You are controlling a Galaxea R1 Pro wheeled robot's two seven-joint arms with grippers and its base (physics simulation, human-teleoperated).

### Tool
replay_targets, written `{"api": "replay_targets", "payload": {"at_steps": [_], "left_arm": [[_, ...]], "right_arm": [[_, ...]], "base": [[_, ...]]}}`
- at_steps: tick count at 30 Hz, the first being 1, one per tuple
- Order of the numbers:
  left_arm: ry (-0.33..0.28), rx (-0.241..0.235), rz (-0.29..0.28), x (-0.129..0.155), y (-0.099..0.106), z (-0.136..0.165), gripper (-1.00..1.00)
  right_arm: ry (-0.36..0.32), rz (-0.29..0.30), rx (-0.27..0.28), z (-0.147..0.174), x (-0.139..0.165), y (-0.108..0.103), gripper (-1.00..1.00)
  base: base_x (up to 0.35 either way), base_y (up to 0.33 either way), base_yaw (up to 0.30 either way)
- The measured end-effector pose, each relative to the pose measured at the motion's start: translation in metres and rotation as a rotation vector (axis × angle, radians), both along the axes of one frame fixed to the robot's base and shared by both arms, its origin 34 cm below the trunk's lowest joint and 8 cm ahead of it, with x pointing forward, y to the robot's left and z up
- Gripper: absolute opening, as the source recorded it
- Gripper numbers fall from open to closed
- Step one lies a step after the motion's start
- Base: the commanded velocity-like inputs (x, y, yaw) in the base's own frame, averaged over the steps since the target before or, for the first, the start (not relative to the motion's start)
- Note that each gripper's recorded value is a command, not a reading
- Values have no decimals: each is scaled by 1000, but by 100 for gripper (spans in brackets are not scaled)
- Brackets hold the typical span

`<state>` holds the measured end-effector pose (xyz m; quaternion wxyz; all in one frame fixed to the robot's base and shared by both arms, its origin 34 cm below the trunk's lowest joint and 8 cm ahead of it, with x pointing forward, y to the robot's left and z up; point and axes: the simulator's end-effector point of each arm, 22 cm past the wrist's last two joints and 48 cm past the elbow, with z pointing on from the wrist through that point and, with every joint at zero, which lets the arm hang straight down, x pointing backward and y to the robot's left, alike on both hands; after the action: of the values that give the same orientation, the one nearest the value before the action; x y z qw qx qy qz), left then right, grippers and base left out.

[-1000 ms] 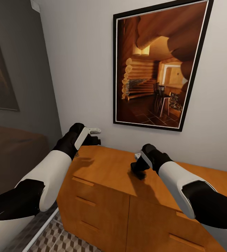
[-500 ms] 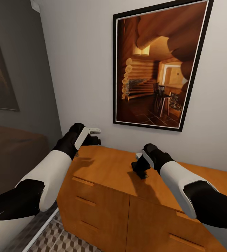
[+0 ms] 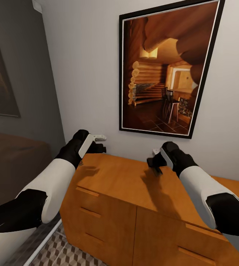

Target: Take the four mousetraps from the cabinet in the bathroom and place them on the bathroom floor. Make sure all four end up on the same floor surface, and ensure that at least two of them are either under or directly next to the same bathroom sink.

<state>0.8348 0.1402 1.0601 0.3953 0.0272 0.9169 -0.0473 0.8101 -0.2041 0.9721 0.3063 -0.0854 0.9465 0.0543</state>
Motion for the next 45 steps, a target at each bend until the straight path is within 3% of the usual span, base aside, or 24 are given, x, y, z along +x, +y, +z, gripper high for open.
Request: {"api": "replay_targets", "payload": {"at_steps": [2,7,19,38,45], "left_arm": [[-1,0,-1,0,0,0,100],[-1,-1,-1,0,-1,1,100],[-1,-2,-2,0,-2,1,100],[1,-2,-4,-1,-4,0,100],[2,-3,-5,-1,-4,0,100]], "right_arm": [[-56,-9,42,24,8,3,-100],[-119,-11,67,50,15,5,-100],[-192,-2,49,78,21,7,-100],[-194,-3,52,79,22,6,-100],[-193,-5,52,79,22,5,-100]], "base": [[0,0,0],[0,0,0],[0,0,0],[0,0,0],[0,180,0]]}}
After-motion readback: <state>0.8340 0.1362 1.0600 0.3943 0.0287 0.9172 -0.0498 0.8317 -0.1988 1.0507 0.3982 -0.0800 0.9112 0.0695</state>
